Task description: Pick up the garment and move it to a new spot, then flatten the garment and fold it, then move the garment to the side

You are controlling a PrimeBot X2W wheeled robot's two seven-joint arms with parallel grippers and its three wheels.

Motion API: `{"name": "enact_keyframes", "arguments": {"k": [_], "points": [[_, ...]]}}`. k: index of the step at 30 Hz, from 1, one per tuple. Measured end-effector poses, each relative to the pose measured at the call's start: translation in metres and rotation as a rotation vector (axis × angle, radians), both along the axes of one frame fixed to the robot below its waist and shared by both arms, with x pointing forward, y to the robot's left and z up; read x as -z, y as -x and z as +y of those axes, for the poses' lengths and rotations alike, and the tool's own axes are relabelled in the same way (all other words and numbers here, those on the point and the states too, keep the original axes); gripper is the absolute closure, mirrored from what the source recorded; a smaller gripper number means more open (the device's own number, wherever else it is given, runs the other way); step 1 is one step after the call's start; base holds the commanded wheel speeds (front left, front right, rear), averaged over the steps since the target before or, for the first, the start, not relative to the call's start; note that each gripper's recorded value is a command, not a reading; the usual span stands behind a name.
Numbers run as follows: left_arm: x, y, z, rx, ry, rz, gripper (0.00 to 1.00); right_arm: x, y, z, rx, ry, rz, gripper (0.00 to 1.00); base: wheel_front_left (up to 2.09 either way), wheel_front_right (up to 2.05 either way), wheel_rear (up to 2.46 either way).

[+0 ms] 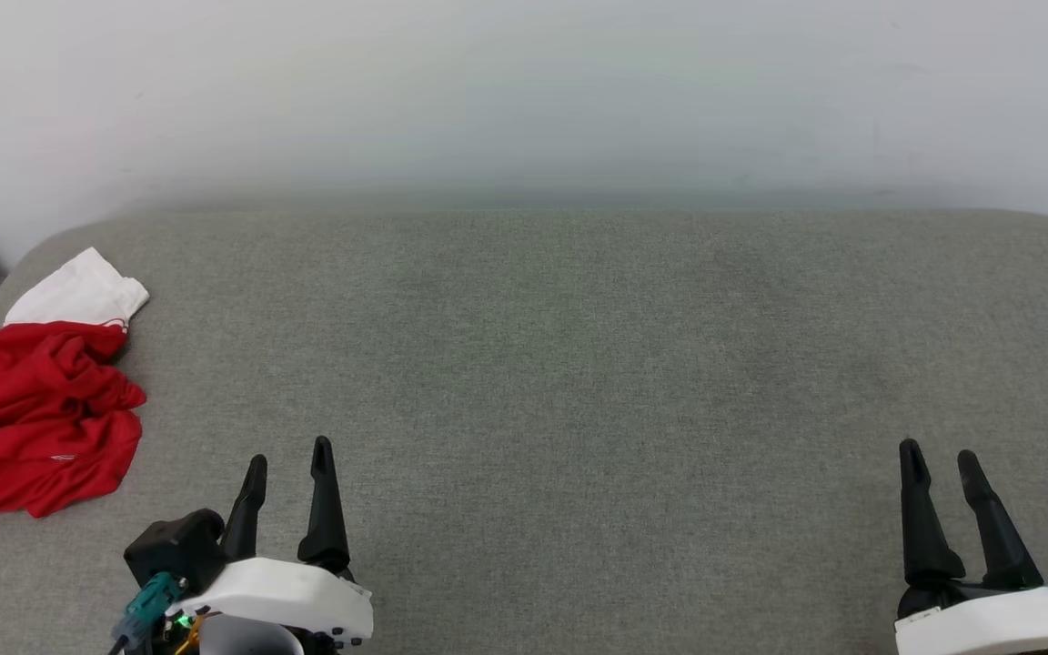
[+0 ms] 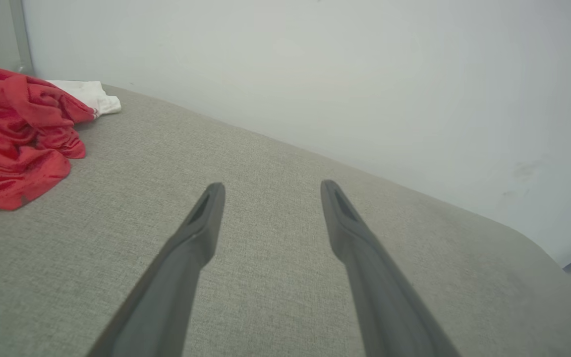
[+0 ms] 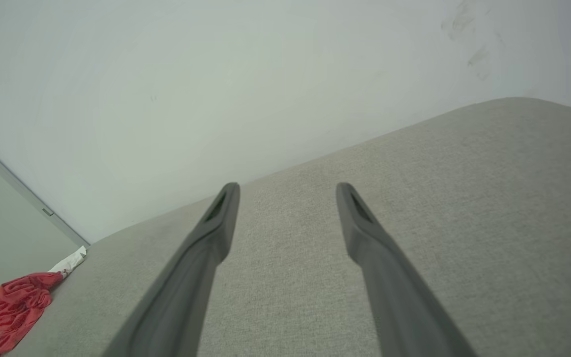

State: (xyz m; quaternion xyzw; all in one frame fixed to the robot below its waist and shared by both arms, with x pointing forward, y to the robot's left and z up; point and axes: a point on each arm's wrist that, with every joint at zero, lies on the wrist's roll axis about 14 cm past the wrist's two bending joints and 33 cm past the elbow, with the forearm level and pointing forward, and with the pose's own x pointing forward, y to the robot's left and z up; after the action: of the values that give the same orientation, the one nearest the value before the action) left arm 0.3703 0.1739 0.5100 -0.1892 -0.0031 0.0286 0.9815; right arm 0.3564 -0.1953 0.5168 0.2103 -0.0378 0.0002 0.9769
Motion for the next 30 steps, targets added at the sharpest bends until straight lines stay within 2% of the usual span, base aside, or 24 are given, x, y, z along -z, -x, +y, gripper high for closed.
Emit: {"name": "enact_keyframes", "arguments": {"k": [30], "points": [[-0.004,0.009,-0.012,0.041,-0.255,-0.066,0.0,-0.007,0.008,0.006,-0.013,0.245,-0.047,0.0,0.0,0.0,0.0]]}}
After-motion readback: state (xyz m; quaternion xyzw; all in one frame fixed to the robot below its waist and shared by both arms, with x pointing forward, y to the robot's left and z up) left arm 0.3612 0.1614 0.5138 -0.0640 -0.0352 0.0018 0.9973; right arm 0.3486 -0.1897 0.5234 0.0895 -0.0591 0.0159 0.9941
